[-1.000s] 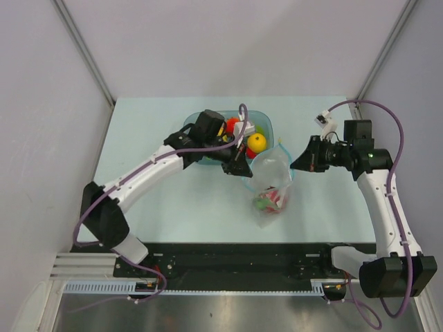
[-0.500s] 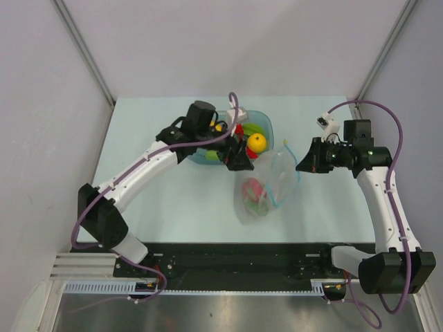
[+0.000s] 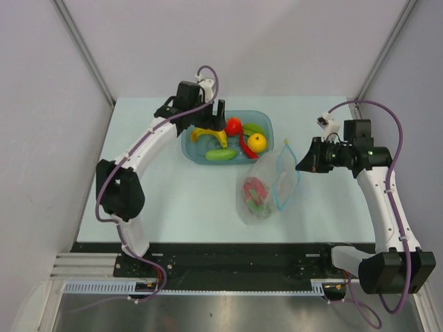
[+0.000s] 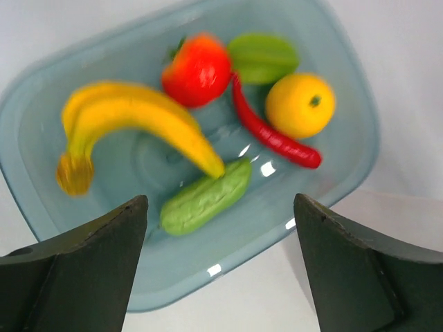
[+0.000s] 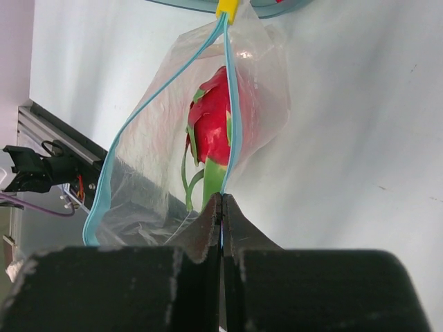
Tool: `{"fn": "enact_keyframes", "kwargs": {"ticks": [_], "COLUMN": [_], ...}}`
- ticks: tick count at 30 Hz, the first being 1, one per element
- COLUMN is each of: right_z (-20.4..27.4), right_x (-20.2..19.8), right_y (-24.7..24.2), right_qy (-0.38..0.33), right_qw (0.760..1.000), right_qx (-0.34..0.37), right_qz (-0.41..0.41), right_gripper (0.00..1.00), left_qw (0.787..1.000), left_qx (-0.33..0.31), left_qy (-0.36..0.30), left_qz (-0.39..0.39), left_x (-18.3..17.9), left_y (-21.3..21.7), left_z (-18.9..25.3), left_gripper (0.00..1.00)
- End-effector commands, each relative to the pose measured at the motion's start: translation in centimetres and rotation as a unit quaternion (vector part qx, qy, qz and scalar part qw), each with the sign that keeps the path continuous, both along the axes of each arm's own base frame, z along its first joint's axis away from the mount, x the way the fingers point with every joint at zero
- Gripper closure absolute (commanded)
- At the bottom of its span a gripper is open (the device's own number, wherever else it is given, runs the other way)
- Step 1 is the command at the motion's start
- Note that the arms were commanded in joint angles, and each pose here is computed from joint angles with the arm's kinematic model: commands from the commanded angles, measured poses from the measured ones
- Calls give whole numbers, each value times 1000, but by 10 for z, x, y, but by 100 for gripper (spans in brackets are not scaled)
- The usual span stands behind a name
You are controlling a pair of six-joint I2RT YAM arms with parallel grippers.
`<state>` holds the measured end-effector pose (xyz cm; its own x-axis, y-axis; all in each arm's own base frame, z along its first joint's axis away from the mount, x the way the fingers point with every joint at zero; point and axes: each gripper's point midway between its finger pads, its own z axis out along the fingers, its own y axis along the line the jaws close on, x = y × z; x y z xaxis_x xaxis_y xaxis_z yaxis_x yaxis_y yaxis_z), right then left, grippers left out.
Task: Place the food in the zip-top bag and seal the zipper
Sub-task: Adjust the zipper food storage bag at the center of the board, then pick up the fake fruit from the bin.
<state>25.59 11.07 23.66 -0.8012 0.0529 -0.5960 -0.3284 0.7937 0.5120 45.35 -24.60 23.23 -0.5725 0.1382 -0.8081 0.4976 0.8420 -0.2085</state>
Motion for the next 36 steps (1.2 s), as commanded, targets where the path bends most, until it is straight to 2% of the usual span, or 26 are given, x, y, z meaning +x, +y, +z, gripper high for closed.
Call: {"fn": "enact_keyframes", "kwargs": {"ticks": [1, 6, 14, 26, 29, 30, 32, 33, 35, 36], "right_z": [16, 24, 33, 20, 20, 20, 23, 27, 33, 38], "right_x": [6, 4, -2, 9, 11, 12, 11, 11, 7, 7], "right_y": [6, 19, 47, 60, 61, 61, 62, 63, 67, 68], "right_qy": [-29, -26, -28, -20, -22, -23, -23, -27, -32, -40], "right_qw": [999, 997, 994, 994, 994, 993, 993, 993, 991, 990], "right_qx": [24, 64, 93, 95, 95, 96, 97, 99, 105, 107], "right_qz": [6, 19, 56, 57, 58, 58, 61, 65, 76, 81], "right_gripper": [100, 100, 100, 100, 100, 100, 100, 100, 100, 100], "left_qw": [992, 986, 979, 987, 988, 989, 990, 990, 992, 992], "left_qx": [10, -7, 14, -14, -19, -19, -23, -20, -32, -43], "left_qy": [55, 87, 111, 88, 83, 85, 87, 93, 89, 83], "left_qz": [117, 141, 172, 137, 127, 122, 110, 104, 89, 86], "left_x": [0, 9, 30, 54, 56, 55, 52, 47, 37, 33], "left_y": [5, -5, -8, -31, -32, -33, -36, -36, -37, -36], "left_z": [-46, -80, -129, -132, -131, -132, -126, -125, -105, -94], "left_gripper": [11, 11, 15, 31, 44, 56, 65, 74, 82, 92]}}
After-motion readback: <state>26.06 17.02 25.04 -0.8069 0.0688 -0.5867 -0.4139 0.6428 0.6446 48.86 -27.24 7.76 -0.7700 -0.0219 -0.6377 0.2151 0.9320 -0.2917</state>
